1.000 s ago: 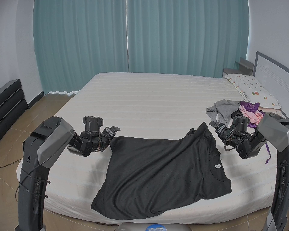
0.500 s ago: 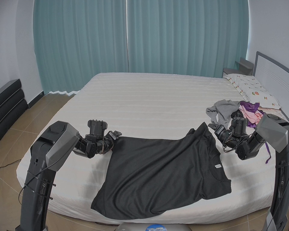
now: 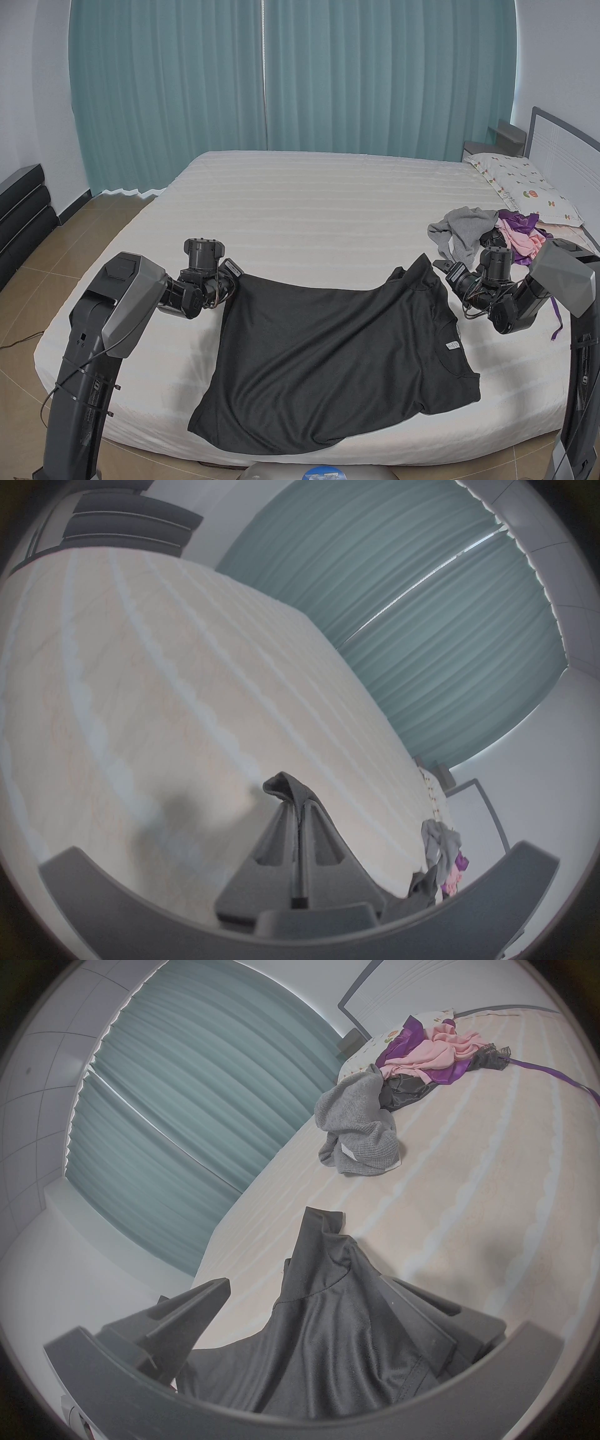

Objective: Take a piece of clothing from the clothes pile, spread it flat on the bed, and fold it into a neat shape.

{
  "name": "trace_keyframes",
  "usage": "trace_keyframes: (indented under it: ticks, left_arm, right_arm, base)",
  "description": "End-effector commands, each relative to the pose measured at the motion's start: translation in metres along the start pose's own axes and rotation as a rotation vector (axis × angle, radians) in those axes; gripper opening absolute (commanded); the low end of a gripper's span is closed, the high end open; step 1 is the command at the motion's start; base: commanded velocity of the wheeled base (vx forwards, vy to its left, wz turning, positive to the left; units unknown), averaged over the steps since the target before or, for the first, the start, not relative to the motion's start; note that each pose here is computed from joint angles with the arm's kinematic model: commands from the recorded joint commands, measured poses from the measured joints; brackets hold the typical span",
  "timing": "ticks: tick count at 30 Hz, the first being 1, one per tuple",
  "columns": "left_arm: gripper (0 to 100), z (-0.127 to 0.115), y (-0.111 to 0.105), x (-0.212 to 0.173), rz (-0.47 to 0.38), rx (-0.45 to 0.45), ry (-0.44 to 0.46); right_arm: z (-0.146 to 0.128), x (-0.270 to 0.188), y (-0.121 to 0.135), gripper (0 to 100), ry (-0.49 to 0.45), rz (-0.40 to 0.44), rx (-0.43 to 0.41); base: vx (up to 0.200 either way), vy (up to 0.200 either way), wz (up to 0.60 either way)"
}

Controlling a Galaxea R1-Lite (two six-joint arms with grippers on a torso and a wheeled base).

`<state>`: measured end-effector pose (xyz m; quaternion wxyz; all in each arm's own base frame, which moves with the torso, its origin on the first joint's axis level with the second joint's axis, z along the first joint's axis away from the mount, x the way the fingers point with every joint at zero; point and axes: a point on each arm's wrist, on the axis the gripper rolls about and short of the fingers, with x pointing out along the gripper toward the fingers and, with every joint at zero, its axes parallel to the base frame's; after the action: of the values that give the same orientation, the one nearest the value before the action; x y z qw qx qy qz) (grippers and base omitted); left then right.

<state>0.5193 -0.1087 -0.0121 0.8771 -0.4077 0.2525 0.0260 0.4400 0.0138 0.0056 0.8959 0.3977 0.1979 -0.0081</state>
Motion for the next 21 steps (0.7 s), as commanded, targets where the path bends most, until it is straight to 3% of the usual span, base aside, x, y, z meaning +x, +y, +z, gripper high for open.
trace_keyframes:
  ticks: [1, 3, 4, 7, 21]
  left_arm:
    - [0, 0.038, -0.016, -0.006, -0.045, -0.02, -0.099]
    - [0, 0.038, -0.016, -0.006, -0.045, -0.02, -0.099]
    - [0, 0.06, -0.027, -0.013, -0.066, -0.027, -0.14]
    - [0, 0.074, -0.027, -0.015, -0.073, -0.031, -0.16]
    - [0, 0.077, -0.019, -0.01, -0.099, -0.037, -0.202]
  right_arm:
    - [0.0, 0.002, -0.004, 100, 0.001, -0.006, 0.003]
    - [0.0, 0.002, -0.004, 100, 0.001, -0.006, 0.003]
    - [-0.001, 0.002, -0.004, 100, 0.002, -0.005, 0.002]
    - [-0.001, 0.002, -0.004, 100, 0.002, -0.005, 0.002]
    - [-0.008, 0.006, -0.011, 100, 0.0, -0.013, 0.0]
  base:
    - [0.0, 0.0, 0.0]
    - [0.0, 0.0, 0.0]
    - [0.0, 0.0, 0.0]
    - [0.0, 0.0, 0.0]
    - [0.0, 0.0, 0.0]
